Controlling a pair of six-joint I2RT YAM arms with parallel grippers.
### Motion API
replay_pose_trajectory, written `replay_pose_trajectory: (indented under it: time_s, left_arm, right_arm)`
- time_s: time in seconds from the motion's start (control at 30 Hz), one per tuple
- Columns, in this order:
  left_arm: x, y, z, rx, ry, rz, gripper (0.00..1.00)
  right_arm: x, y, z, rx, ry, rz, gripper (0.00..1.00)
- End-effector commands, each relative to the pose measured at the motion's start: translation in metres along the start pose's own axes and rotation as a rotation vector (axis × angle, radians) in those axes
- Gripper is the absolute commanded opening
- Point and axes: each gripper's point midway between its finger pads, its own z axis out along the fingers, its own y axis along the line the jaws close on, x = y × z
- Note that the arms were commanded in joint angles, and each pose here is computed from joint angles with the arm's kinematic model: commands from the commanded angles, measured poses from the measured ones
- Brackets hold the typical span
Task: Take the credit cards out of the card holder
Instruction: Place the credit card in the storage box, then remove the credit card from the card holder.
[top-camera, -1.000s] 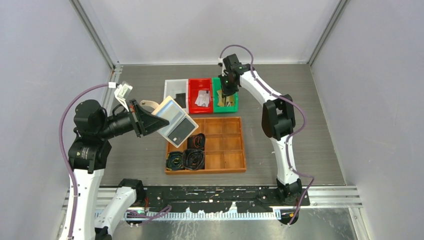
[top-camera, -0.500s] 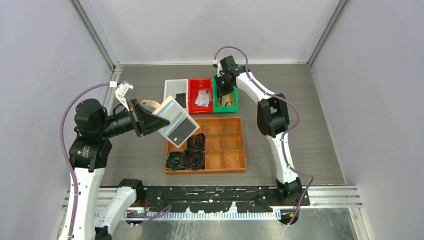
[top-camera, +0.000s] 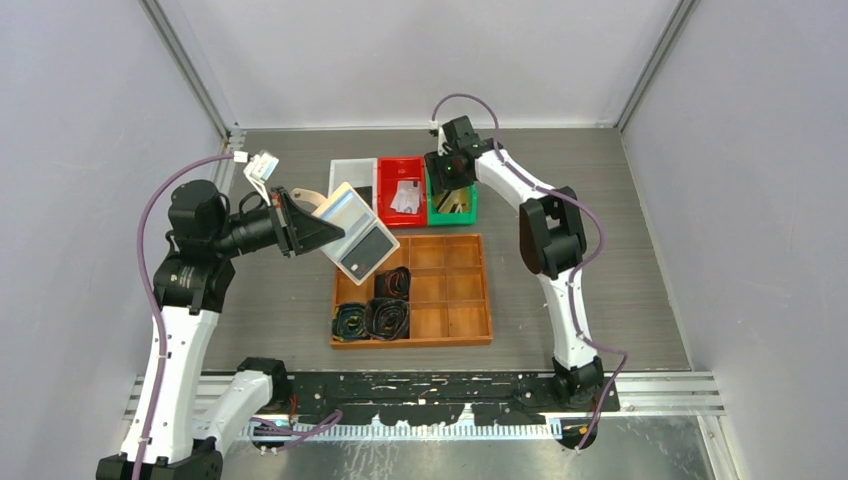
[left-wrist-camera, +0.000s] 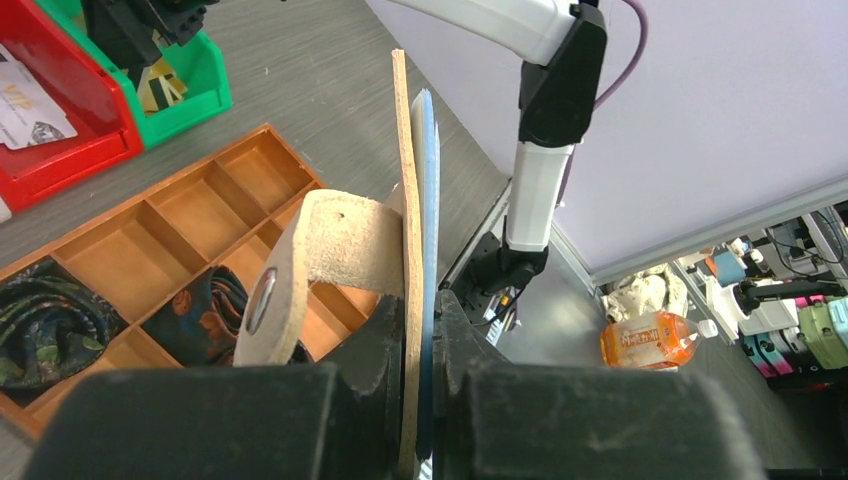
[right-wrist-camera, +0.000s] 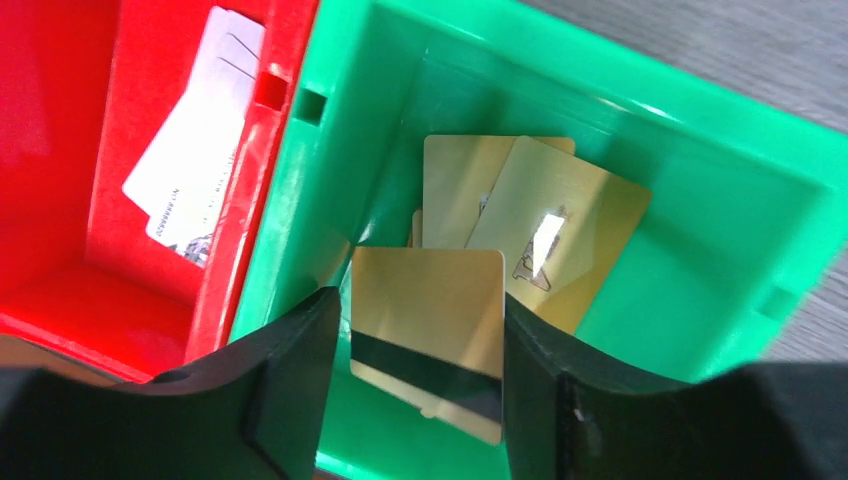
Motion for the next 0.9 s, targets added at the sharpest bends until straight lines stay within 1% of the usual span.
replay_pose_trajectory:
  time_s: [0.0, 0.07, 0.17, 0.2, 0.37, 0.47, 0.5, 0.57, 0.6, 0.73, 0.77, 0.87]
  left_arm:
    - [-0.012, -0.011, -0.003, 0.028, -0.043, 0.096, 0.0]
    - [-0.011, -0.01, -0.003, 0.027, -0.04, 0.098, 0.0]
    - [-0.011, -0.007, -0.001, 0.023, -0.029, 0.094, 0.0]
    - [-0.01, -0.006, -0.001, 0.021, -0.023, 0.096, 0.0]
    - [-0.006, -0.003, 0.0, 0.026, 0.001, 0.108, 0.0]
    - [0.0, -0.011, -0.001, 0.081, 0.034, 0.118, 0.0]
    - [0.002, -0.013, -0.002, 0.092, 0.043, 0.12, 0.0]
    - [0.003, -0.014, -0.003, 0.101, 0.053, 0.118, 0.0]
    - [0.004, -0.016, -0.003, 0.106, 0.055, 0.119, 0.0]
    - [0.005, -0.021, -0.006, 0.119, 0.047, 0.122, 0.0]
    - [0.005, -0.023, -0.006, 0.125, 0.046, 0.12, 0.0]
    - [0.009, -0.034, -0.01, 0.174, 0.062, 0.13, 0.0]
  right_arm:
    - [-0.081, 0.006, -0.081, 0.045, -0.279, -0.03, 0.65]
    - [-0.089, 0.011, -0.101, 0.033, -0.319, -0.022, 0.74]
    - [-0.104, 0.028, -0.14, -0.031, -0.394, -0.012, 0.88]
    - [-0.107, 0.035, -0.152, -0.058, -0.416, -0.013, 0.89]
    - [-0.106, 0.079, -0.219, -0.233, -0.491, -0.016, 0.9]
    - [-0.093, 0.119, -0.266, -0.462, -0.542, 0.006, 0.91]
    - [-0.087, 0.139, -0.289, -0.591, -0.564, -0.006, 0.92]
    - [-0.07, 0.172, -0.321, -0.774, -0.581, -0.01, 0.98]
    - [-0.061, 0.188, -0.338, -0.838, -0.588, -0.026, 0.99]
    - [-0.021, 0.24, -0.365, -0.989, -0.548, -0.075, 1.0]
    - [-0.015, 0.251, -0.372, -1.039, -0.556, -0.082, 0.99]
    - [-0.003, 0.27, -0.392, -1.176, -0.563, -0.066, 0.99]
